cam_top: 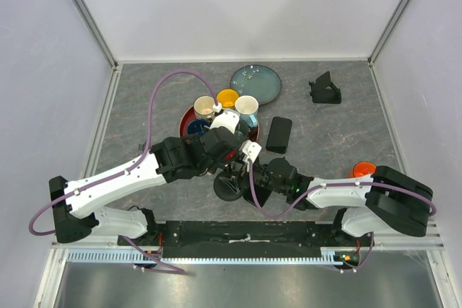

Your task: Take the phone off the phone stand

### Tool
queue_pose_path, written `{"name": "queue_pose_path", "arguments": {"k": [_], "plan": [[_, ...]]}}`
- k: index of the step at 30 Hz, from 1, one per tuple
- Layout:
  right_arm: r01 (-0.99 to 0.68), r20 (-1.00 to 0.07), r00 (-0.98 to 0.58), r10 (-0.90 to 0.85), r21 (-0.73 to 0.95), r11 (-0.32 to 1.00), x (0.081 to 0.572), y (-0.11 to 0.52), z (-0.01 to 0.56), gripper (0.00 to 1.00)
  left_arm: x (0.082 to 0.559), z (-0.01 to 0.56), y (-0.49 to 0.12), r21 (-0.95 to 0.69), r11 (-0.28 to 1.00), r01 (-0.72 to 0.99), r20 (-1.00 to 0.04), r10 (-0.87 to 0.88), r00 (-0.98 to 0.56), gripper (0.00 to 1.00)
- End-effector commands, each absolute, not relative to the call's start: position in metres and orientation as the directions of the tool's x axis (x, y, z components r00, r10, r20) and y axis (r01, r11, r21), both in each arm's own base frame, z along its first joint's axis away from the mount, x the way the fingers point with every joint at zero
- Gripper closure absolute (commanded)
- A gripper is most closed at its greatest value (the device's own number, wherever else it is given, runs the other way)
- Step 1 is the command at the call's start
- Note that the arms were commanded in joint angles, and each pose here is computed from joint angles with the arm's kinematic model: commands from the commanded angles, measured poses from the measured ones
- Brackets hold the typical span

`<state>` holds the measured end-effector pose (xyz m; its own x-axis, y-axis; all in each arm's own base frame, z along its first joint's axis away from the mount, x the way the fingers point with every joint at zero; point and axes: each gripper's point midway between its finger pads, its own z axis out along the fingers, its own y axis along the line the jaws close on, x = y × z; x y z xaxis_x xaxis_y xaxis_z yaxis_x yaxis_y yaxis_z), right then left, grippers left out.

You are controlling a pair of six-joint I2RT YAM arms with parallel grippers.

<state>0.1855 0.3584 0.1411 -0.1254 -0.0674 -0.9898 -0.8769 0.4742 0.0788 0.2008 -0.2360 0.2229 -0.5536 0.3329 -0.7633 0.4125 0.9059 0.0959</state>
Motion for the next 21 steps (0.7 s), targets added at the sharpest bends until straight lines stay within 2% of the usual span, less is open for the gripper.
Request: {"name": "queue_pose_path", "arguments": {"k": [1, 3, 21], "plan": [[-0.882, -0.997, -0.075, -0.002, 0.066, 0.466, 0.190, 0.370, 0.164, 0.21, 0.203, 0.241, -0.244, 0.020, 0.915, 0.404, -0.793, 0.261, -0.550, 0.93], [-0.883, -0.997, -0.075, -0.004, 0.064, 0.466, 0.190, 0.370, 0.162, 0.22, 0.202, 0.245, -0.245, 0.008, 0.912, 0.409, -0.797, 0.253, -0.548, 0.98], [-0.890, -0.999, -0.038, 0.018, 0.041, 0.455, 0.194, 0.379, 0.189, 0.25, 0.198, 0.243, -0.252, -0.013, 0.887, 0.461, -0.804, 0.265, -0.533, 0.98]]}}
